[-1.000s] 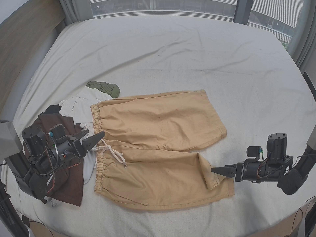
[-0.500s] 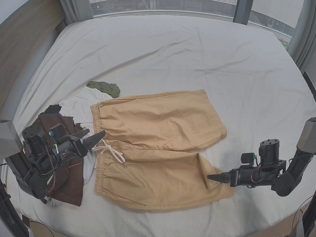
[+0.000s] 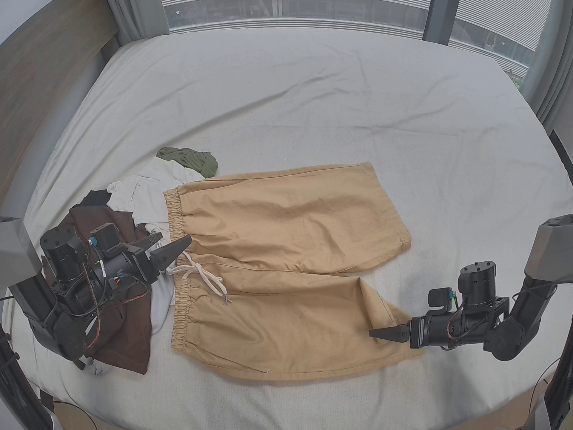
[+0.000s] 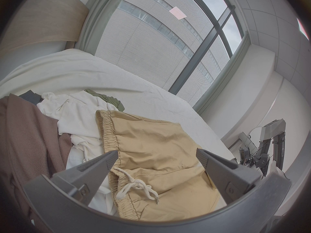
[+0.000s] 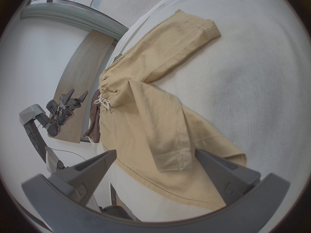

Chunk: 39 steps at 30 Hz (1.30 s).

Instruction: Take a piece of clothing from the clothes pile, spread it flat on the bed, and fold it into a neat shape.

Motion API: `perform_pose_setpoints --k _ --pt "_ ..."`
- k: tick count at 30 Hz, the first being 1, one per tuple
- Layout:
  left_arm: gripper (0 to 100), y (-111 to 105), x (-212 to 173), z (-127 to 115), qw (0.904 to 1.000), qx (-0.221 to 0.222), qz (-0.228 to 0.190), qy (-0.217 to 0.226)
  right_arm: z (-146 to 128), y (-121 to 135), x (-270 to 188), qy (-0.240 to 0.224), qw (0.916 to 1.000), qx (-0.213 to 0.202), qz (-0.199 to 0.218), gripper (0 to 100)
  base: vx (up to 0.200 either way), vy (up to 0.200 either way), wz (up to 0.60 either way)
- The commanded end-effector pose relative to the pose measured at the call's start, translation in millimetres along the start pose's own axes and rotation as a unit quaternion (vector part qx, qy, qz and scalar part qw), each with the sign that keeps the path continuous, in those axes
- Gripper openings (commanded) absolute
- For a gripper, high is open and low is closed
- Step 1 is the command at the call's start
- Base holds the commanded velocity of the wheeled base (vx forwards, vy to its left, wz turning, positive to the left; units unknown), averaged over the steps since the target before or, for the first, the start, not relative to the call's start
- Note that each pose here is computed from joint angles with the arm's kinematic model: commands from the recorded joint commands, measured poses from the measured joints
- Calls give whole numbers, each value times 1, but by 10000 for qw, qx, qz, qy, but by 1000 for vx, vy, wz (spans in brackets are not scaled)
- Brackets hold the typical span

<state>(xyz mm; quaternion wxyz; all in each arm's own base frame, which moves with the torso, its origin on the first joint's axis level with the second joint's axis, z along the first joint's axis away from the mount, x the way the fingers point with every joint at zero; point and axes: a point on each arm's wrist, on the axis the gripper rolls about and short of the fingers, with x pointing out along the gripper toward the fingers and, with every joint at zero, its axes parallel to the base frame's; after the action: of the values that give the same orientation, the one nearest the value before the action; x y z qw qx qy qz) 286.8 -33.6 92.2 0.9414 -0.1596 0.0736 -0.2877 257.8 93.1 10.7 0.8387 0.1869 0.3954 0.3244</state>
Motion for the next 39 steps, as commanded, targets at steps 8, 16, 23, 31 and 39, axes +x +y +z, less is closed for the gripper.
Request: perform_pose_setpoints --k 8,16,23,31,39 --pt "100 0 1 1 10000 7 -11 -26 2 7 1 -70 9987 318 393 100 0 0 0" --pt "100 0 2 2 10000 19 -18 -45 3 10 -1 -210 9980 368 474 100 0 0 0" --pt "100 0 2 2 10000 19 -25 -42 1 8 -1 -174 9981 405 434 0 0 0 0" --pt "100 0 1 2 10000 15 -23 -36 1 6 -4 -206 9982 398 391 0 0 0 0" --pt "100 0 2 2 10000 19 -18 -45 16 -4 -17 -623 9976 203 226 0 0 0 0"
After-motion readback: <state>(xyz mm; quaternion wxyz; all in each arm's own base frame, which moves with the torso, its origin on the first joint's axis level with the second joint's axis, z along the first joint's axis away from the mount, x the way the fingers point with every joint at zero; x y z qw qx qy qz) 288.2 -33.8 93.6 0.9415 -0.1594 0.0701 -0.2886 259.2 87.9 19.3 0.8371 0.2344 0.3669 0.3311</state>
